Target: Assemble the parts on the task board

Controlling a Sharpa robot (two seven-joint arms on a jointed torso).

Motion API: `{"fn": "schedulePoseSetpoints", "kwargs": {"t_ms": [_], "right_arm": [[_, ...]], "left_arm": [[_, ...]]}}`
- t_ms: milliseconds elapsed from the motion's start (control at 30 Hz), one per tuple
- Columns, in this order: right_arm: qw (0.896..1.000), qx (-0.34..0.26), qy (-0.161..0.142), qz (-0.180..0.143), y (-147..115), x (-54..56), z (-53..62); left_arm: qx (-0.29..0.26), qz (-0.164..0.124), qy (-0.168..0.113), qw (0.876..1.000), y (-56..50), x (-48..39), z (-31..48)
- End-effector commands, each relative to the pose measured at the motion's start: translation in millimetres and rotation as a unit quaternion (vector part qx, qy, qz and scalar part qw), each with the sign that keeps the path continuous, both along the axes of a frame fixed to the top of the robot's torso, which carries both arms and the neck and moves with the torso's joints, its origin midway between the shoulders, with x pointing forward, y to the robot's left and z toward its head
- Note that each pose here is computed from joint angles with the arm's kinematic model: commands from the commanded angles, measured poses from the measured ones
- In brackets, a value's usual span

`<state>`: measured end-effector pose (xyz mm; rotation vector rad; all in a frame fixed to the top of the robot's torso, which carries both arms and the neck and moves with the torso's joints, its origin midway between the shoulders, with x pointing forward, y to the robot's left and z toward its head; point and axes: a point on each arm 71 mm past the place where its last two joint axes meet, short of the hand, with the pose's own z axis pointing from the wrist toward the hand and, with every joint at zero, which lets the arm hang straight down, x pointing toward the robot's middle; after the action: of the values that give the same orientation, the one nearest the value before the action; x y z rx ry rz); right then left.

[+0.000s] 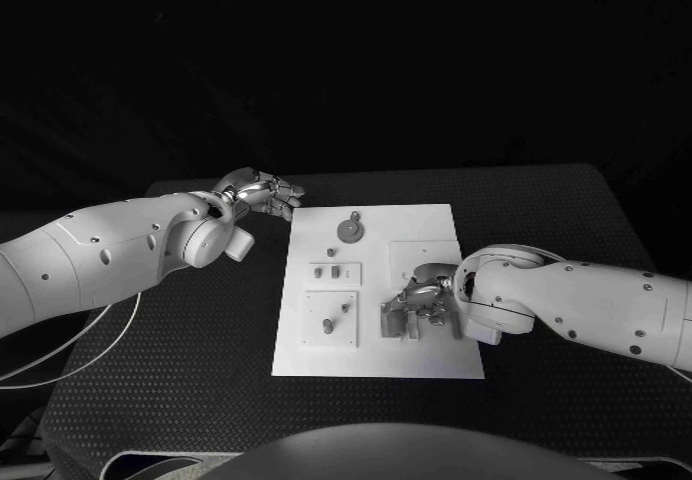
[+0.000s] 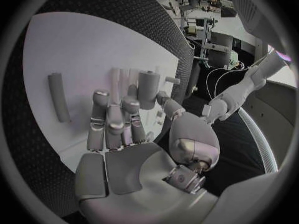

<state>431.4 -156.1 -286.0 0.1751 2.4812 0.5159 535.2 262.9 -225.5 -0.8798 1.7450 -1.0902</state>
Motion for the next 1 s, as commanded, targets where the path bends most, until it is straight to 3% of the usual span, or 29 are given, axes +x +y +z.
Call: {"fn": "schedulePoseSetpoints", "kwargs": {"t_ms": [33,500,633,800,1000], "right_arm": [[1.000,0.000,0.006,0.006,2.4,-3.3,-3.7],[1.000,0.005,0.002,0.008,2.0,-3.6,-3.1],[1.000,0.022,-0.013,0.019,1.9,-4.0,-0.4],[0.996,0.067,-0.040,0.031,-1.6,-6.0,9.1],[0.994,0.075,-0.074,0.013,-21.5,6.2,28.6]], "left_arm": [[-0.005,-0.006,0.001,1.000,-2.0,-0.1,0.7],[-0.005,-0.007,0.002,1.000,-1.7,-0.2,0.6],[-0.005,-0.006,0.002,1.000,-1.4,-0.1,0.6],[-0.005,-0.007,0.001,1.000,-1.3,0.1,0.6],[-0.005,-0.005,0.000,1.000,0.3,0.6,0.6]]}}
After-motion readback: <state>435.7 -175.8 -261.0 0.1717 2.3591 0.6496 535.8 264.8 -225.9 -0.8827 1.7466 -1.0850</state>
